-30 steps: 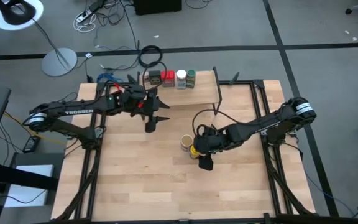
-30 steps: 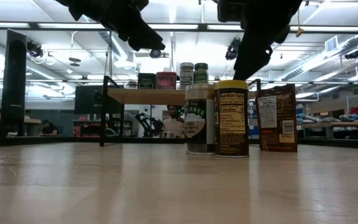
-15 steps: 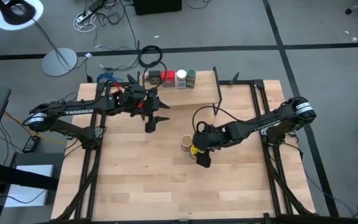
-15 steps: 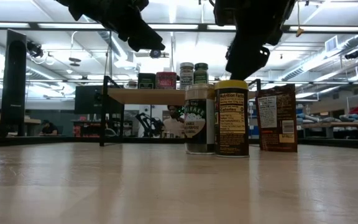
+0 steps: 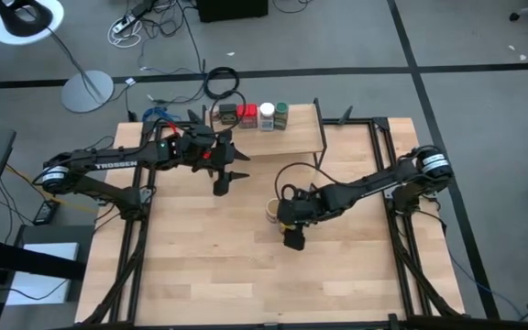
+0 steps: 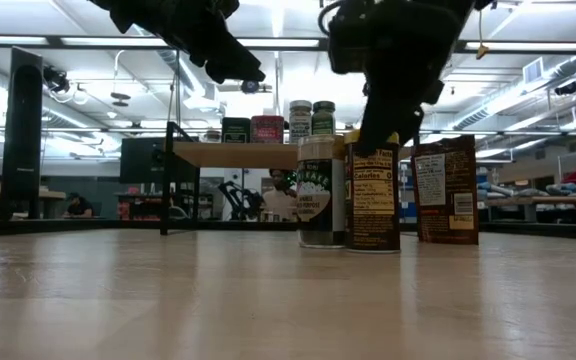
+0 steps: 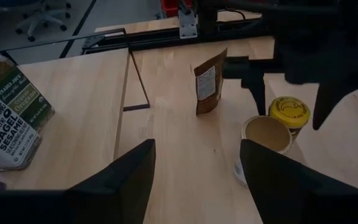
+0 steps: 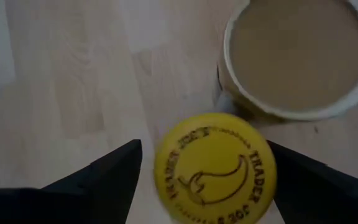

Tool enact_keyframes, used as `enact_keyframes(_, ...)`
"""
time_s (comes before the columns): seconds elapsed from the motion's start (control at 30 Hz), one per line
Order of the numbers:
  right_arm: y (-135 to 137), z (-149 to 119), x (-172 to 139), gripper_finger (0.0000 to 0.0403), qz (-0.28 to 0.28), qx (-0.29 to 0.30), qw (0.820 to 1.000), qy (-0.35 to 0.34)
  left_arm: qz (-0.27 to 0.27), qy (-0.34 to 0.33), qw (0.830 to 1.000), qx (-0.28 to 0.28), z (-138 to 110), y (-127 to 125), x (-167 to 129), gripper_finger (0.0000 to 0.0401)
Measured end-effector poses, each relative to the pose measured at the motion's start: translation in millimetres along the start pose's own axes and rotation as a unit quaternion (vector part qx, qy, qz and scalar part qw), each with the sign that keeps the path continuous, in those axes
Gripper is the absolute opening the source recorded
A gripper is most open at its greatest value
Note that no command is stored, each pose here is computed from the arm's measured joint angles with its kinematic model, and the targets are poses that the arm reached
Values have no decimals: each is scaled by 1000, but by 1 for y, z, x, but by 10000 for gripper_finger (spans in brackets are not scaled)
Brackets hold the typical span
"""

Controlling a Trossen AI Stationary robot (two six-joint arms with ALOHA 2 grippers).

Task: Shelf spices
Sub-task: Put the yellow seasoning can on the shelf

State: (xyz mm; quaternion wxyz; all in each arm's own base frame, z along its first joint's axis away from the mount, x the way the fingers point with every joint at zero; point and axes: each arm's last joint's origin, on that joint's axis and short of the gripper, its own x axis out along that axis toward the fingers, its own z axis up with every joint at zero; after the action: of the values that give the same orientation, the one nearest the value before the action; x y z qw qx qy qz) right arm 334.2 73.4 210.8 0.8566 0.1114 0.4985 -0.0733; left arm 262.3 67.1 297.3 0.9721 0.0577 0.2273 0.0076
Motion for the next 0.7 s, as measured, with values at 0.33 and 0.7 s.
enact_keyframes(0.33,-1,0,6,246,7,5,1000,11,0,1,1000,0,0,0,0,239)
enact_keyframes(0.7,-4,2,3,222,3,18,1000,13,-4,16,1000,-4,-3,-1,0,239)
